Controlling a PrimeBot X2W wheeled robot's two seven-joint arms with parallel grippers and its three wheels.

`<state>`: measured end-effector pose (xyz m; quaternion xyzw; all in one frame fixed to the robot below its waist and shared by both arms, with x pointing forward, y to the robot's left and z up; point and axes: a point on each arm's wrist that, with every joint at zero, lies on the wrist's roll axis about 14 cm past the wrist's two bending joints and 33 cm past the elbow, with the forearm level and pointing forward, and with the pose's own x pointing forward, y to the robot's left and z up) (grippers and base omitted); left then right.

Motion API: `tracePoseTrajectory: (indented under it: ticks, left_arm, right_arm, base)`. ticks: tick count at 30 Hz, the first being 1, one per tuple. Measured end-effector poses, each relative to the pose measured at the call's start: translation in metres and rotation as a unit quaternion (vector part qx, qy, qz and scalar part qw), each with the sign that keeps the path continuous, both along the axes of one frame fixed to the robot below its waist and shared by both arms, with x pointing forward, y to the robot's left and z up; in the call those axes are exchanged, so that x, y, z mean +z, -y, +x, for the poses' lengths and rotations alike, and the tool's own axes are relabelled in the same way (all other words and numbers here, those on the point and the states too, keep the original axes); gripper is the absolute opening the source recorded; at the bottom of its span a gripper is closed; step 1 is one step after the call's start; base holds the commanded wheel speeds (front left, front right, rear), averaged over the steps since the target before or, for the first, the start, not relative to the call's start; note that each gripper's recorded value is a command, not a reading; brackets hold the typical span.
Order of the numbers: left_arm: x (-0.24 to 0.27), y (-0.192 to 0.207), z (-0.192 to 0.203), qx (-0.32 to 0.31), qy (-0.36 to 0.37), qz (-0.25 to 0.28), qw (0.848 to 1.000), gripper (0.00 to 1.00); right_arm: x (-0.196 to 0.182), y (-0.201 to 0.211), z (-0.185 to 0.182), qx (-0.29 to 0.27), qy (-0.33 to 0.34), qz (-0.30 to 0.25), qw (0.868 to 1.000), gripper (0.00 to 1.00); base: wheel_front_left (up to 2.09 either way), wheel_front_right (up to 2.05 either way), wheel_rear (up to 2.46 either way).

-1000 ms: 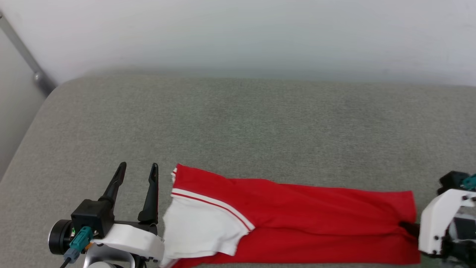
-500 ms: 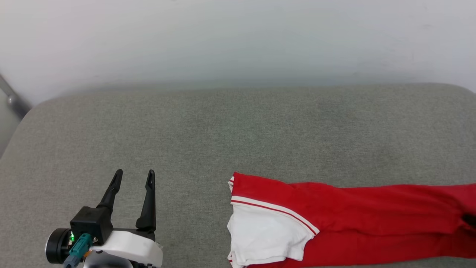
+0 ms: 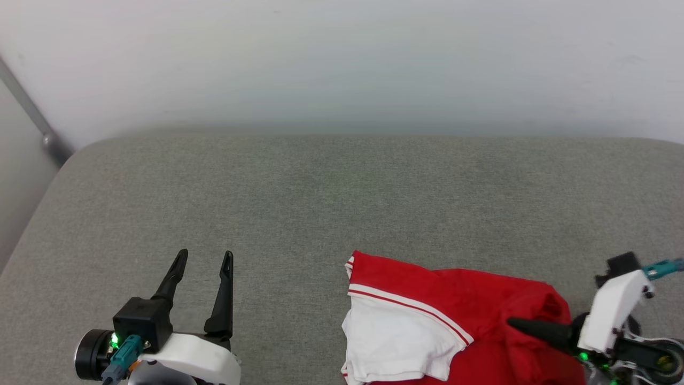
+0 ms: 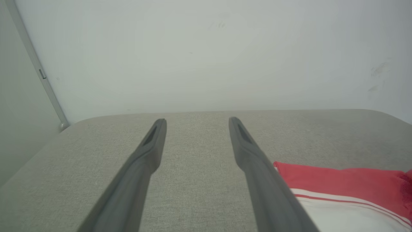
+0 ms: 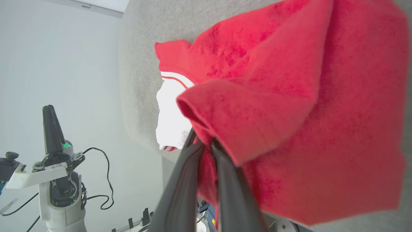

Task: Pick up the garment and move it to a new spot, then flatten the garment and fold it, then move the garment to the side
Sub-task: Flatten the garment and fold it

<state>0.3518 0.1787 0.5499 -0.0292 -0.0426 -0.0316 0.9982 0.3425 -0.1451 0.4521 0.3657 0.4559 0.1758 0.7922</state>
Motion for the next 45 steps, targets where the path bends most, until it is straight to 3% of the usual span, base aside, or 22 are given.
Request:
tracePoseTrajectory:
  ticks: [8, 17, 18, 19, 24, 28, 31, 37, 45]
  left_arm:
    - [0.000, -0.006, -0.005, 0.012, -0.002, -0.006, 1.000, 1.00]
    - [-0.002, -0.019, -0.004, 0.032, -0.006, -0.006, 0.999, 1.00]
    - [-0.004, -0.020, -0.004, 0.034, -0.008, -0.006, 0.999, 1.00]
    - [-0.005, -0.021, -0.004, 0.035, -0.009, -0.006, 0.999, 1.00]
    - [-0.009, -0.021, -0.002, 0.036, -0.012, -0.008, 0.999, 1.00]
    - [-0.009, -0.017, 0.000, 0.028, -0.013, -0.007, 0.999, 1.00]
    - [-0.007, -0.014, 0.003, 0.023, -0.009, -0.006, 1.000, 1.00]
    - [-0.005, -0.008, 0.006, 0.016, -0.003, -0.009, 1.000, 1.00]
    - [-0.005, -0.010, 0.005, 0.025, 0.001, -0.011, 1.000, 1.00]
  right_arm:
    - [-0.001, -0.102, 0.007, 0.086, 0.007, 0.098, 0.991, 0.00]
    - [-0.013, -0.167, 0.015, 0.142, 0.012, 0.089, 0.986, 0.00]
    - [-0.018, -0.169, 0.016, 0.142, 0.013, 0.077, 0.987, 0.43]
    - [-0.024, -0.170, 0.016, 0.145, 0.012, 0.066, 0.987, 1.00]
    - [-0.028, -0.171, 0.019, 0.158, 0.032, 0.026, 0.987, 1.00]
    - [-0.009, -0.161, 0.037, 0.165, 0.111, -0.022, 0.980, 1.00]
    - [0.003, -0.134, 0.054, 0.153, 0.192, -0.091, 0.965, 1.00]
    - [0.032, -0.056, 0.082, 0.059, 0.332, -0.208, 0.918, 1.00]
    - [0.075, 0.036, 0.064, -0.058, 0.459, -0.317, 0.828, 1.00]
  base:
    - [0.00, 0.00, 0.00]
    - [0.00, 0.00, 0.00]
    - [0.00, 0.00, 0.00]
    - [0.00, 0.00, 0.00]
    - [0.00, 0.00, 0.00]
    - [0.00, 0.00, 0.00]
    - [0.00, 0.00, 0.00]
    - [0.00, 0.00, 0.00]
    - [0.00, 0.00, 0.00]
